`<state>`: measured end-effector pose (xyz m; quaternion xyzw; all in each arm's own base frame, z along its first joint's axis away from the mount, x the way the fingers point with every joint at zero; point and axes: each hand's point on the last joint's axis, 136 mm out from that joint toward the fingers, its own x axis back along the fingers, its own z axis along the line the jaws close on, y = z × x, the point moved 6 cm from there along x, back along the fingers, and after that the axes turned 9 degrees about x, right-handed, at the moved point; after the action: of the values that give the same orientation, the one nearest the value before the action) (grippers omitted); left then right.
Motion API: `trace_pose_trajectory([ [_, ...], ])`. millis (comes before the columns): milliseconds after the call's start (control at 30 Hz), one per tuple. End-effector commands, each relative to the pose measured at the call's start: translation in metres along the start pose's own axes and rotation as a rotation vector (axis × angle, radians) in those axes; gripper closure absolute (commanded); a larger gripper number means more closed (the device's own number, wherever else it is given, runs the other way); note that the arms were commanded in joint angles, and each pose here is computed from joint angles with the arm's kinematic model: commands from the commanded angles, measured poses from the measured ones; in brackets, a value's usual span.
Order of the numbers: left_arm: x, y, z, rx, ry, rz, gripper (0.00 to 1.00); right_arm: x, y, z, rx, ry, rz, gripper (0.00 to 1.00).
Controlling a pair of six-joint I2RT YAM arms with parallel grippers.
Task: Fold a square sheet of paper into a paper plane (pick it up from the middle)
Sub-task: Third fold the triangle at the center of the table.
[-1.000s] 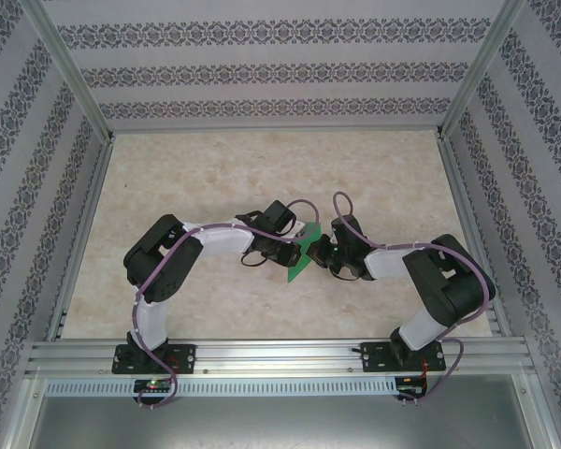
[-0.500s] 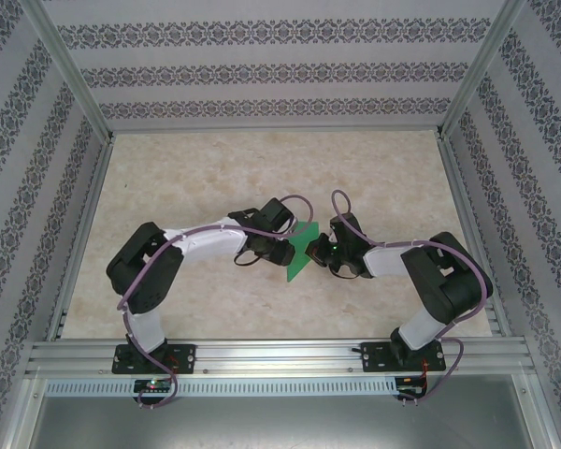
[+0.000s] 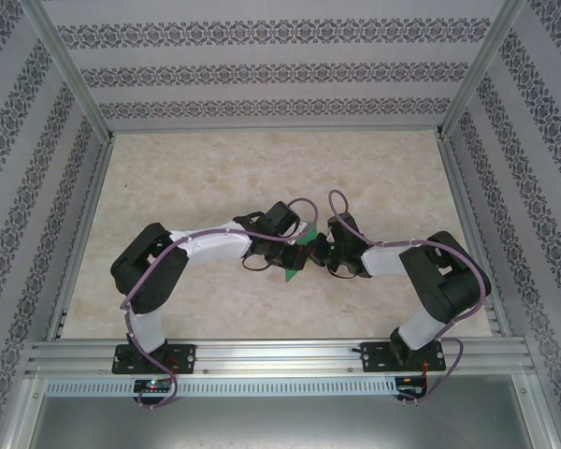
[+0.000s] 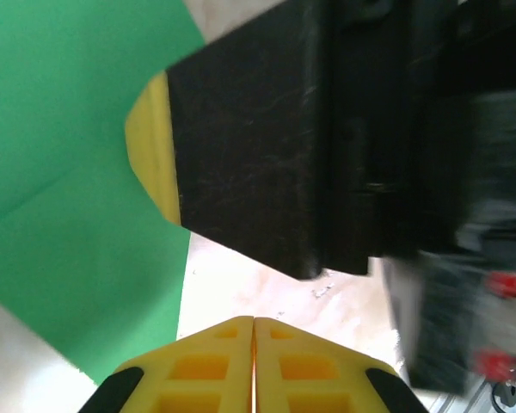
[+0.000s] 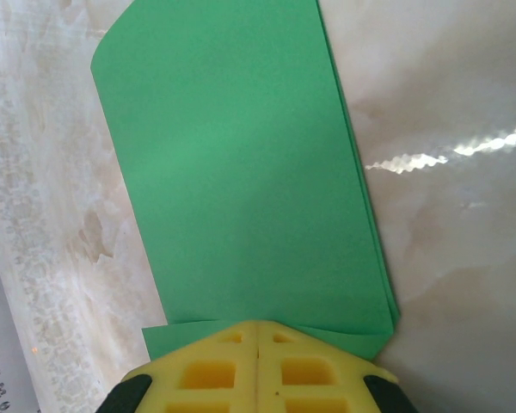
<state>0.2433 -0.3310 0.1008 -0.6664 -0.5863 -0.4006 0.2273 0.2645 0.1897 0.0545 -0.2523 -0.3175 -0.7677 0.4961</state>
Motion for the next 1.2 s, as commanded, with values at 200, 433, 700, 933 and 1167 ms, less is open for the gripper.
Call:
trace_pose_trajectory([
  [200,-0.023,0.001,0.005,0.042,-0.050,-0.006,0.91,-0.006,-0.016,-0.023,-0.024,-0.115,0.056,0.95],
  [433,-0.032,-0.007,0.026,0.075,0.051,0.020,0.94,-0.006,-0.018,-0.027,-0.025,-0.130,0.059,0.95],
  [700,-0.027,-0.015,0.030,0.093,0.011,0.034,0.94,-0.007,-0.020,-0.032,-0.019,-0.160,0.070,0.95],
  [933,-0.022,-0.017,0.045,0.193,-0.068,0.051,0.93,-0.005,-0.021,-0.035,-0.010,-0.184,0.072,0.95],
  [1167,-0.022,-0.033,0.054,0.218,-0.045,0.119,0.93,-0.006,-0.022,-0.039,-0.008,-0.211,0.077,0.95],
])
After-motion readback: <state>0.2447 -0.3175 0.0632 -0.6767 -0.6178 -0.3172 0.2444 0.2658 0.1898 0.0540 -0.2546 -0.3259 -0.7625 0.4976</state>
